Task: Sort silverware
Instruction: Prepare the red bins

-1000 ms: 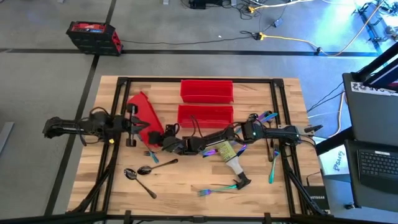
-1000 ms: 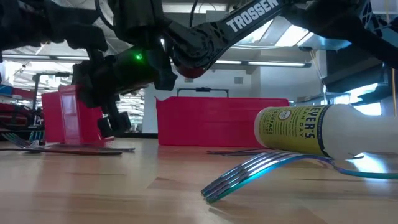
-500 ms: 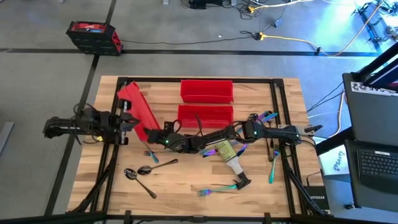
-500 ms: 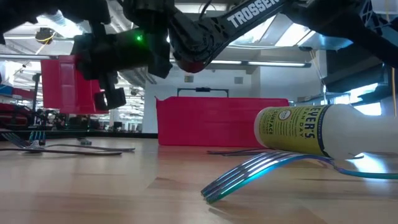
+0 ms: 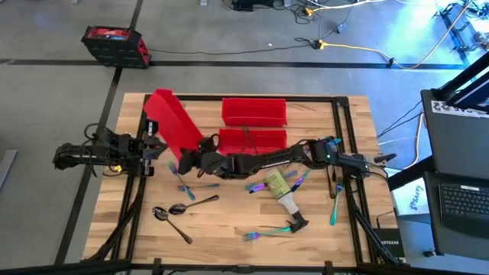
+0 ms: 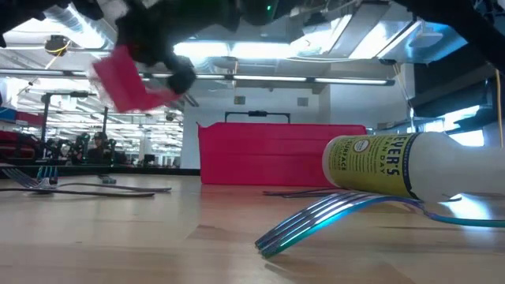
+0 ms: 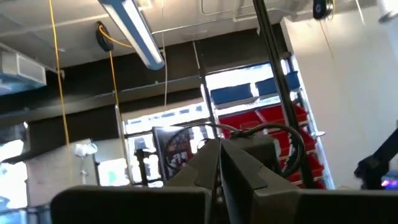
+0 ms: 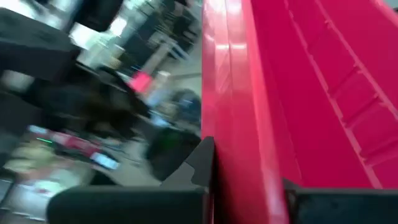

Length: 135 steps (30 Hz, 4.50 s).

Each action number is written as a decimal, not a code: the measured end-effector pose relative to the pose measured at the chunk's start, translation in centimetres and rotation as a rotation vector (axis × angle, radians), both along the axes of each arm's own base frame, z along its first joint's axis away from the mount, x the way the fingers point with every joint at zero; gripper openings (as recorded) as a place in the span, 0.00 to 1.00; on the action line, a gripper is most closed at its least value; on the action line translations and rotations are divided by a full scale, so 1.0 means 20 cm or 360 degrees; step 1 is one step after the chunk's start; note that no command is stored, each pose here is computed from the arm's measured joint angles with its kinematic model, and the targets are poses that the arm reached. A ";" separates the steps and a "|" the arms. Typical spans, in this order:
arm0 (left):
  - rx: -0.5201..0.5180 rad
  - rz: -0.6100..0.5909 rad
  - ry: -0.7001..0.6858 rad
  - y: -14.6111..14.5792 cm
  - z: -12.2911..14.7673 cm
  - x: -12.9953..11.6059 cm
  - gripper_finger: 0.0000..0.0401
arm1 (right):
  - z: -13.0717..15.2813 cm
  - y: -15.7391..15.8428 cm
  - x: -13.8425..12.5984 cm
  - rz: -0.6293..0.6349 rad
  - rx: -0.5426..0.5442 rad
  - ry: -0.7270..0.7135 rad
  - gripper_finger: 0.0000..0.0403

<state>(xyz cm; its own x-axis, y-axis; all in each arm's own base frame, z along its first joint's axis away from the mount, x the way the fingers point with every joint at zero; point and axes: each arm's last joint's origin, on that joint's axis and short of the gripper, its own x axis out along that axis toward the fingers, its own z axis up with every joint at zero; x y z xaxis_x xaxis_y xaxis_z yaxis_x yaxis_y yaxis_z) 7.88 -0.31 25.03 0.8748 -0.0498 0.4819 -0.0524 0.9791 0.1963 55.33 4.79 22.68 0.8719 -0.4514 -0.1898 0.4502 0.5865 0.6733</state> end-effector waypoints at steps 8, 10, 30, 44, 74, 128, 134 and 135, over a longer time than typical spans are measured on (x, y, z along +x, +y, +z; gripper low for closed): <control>0.0153 -0.0056 -0.0027 -0.01 0.00 0.00 0.00 | 0.25 -0.10 -0.15 -0.0176 -0.0115 0.0275 0.00; 0.0156 -0.0053 -0.0026 -0.01 0.00 0.00 0.00 | 0.26 -0.12 -0.16 -0.0166 -0.0182 0.0335 0.00; 0.0262 -0.0044 0.0373 -0.01 -0.12 0.05 0.00 | 0.46 -0.20 -0.42 -0.0116 -0.0357 0.0892 0.00; 0.0064 -0.0106 0.0380 -0.01 -0.11 0.07 0.00 | 0.54 0.29 -0.60 0.0267 -0.0763 0.1129 0.00; -0.0046 -0.0599 0.0256 -0.10 -0.02 0.22 0.00 | 0.01 0.63 -0.89 0.0304 -0.0673 0.1244 0.00; 0.0049 -0.0406 0.0510 -0.21 -0.03 0.44 0.00 | -0.21 0.87 -1.38 0.1462 -0.0961 0.0663 0.00; 0.0053 -0.0399 0.0532 -0.21 -0.03 0.44 0.00 | -0.25 0.86 -1.42 0.1423 -0.1126 0.0921 0.00; 0.0054 -0.0398 0.0536 -0.21 -0.03 0.44 0.00 | -0.25 0.86 -1.42 0.1385 -0.1133 0.0939 0.00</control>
<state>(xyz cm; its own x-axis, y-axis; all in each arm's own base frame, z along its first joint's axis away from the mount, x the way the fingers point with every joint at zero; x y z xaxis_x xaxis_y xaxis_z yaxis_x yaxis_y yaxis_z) 16.63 -4.54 24.37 0.9421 -0.2916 0.1656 0.2588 0.9463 0.1940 26.91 21.97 17.67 0.7967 0.0642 -0.6009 -0.1413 0.9866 -0.0820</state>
